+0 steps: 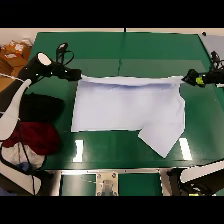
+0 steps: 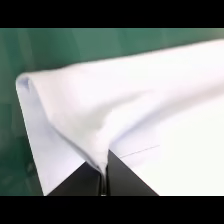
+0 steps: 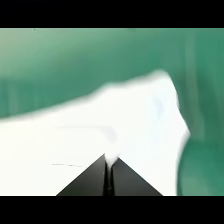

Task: Fold the shirts.

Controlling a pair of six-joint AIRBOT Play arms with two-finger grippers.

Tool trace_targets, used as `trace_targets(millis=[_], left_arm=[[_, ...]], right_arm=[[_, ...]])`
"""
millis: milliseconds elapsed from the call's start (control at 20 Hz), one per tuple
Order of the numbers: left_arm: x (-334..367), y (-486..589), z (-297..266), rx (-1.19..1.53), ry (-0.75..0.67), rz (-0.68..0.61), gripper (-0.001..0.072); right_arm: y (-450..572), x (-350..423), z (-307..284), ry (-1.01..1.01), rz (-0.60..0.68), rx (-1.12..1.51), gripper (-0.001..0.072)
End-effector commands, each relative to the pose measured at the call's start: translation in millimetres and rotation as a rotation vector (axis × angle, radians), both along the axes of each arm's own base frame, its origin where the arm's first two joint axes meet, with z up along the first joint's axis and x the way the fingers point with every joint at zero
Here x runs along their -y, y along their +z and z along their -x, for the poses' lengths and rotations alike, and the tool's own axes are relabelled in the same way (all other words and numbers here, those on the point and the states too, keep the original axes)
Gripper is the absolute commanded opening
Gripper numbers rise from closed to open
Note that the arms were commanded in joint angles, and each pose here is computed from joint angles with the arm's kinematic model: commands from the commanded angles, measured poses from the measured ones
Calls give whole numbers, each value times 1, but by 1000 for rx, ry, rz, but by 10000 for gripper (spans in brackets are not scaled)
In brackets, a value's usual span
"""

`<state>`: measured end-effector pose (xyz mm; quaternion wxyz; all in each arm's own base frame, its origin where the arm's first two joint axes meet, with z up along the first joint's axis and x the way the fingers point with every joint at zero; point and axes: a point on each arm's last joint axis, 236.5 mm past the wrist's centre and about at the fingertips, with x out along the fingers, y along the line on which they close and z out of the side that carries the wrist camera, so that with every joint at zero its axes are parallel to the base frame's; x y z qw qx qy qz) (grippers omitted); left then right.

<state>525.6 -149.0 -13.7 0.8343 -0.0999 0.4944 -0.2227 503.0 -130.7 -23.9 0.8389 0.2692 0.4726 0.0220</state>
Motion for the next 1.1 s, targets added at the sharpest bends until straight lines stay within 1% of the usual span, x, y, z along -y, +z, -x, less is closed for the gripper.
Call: trace_targets(millis=[0, 200, 400, 450, 500, 550, 600, 650, 750, 800, 850, 900, 950, 1000, 1050], left_arm=[[-4, -22, 36, -159, -63, -48, 28], [-3, -43, 44, -230, -61, -39, 28], [0, -50, 52, -288, -47, -19, 29], [3, -49, 54, -297, -48, -5, 29], [5, -47, 55, -309, -39, 10, 93], [6, -45, 57, -328, -28, 18, 429], [6, -42, 60, -358, -6, 28, 672], [4, -38, 64, -387, -4, 28, 654], [-4, -23, 78, -463, -21, 35, 656], [-10, -14, 89, -520, -32, 37, 644], [-16, -7, 101, -576, -41, 38, 421], [-20, -3, 112, -619, -56, 37, 67], [-21, 0, 119, -642, -71, 31, 26], [-20, 2, 122, -642, -79, 21, 27], [-17, 5, 123, -617, -80, 7, 27]], right_arm=[[-30, 4, 52, -5, -32, -141, 13], [-62, -12, 76, -4, -74, -216, 13], [-61, -13, 74, -7, -72, -211, 15], [-60, -13, 73, -5, -72, -209, 25], [-57, -13, 72, -2, -74, -209, 198], [-50, -14, 72, 13, -79, -208, 342], [-41, -13, 73, 20, -85, -214, 356], [-31, -8, 76, 11, -85, -229, 355], [-7, 14, 91, -46, -58, -273, 355], [4, 24, 101, -87, -48, -291, 354], [11, 31, 113, -121, -42, -309, 346], [16, 35, 128, -157, -41, -332, 346], [18, 36, 145, -191, -40, -364, 326], [15, 32, 163, -199, -38, -396, 211], [11, 27, 184, -204, -29, -431, 150]])
